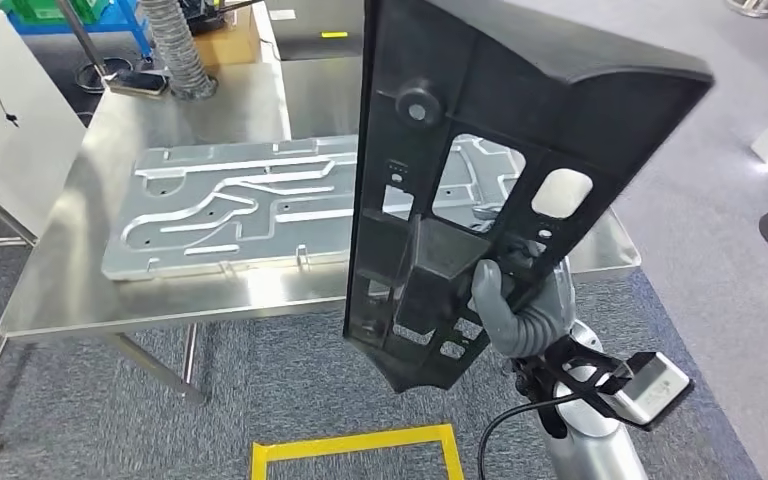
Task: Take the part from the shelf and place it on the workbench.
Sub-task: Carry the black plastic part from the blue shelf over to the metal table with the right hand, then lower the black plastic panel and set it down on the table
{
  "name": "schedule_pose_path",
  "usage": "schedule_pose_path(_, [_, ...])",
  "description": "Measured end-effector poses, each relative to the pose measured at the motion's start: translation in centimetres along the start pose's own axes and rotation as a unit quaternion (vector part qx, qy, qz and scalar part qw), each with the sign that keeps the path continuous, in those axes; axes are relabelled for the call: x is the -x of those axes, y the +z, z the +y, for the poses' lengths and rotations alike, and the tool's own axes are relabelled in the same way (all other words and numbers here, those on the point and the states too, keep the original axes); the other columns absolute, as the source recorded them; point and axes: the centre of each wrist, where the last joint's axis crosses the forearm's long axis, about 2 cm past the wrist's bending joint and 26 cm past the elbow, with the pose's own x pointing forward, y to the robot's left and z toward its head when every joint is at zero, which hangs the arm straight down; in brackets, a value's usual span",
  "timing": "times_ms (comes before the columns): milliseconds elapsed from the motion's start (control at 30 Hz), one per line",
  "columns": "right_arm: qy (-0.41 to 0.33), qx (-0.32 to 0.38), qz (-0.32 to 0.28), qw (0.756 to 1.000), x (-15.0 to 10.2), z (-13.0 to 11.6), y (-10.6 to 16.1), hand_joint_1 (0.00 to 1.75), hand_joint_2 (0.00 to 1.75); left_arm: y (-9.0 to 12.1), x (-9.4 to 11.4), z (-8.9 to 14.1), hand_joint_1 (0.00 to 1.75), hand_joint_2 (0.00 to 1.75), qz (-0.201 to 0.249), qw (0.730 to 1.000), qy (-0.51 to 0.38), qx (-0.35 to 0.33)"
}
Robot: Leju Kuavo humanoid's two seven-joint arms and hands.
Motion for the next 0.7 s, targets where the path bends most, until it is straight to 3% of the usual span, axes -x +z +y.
schedule_pose_path(700, [0.037,0.015,-0.034,0.999,-1.0,-1.3,-1.2,1.75,1.75,0.0,0.1,-0.2,0.00,1.75,-0.002,1.000,0.004,0.002])
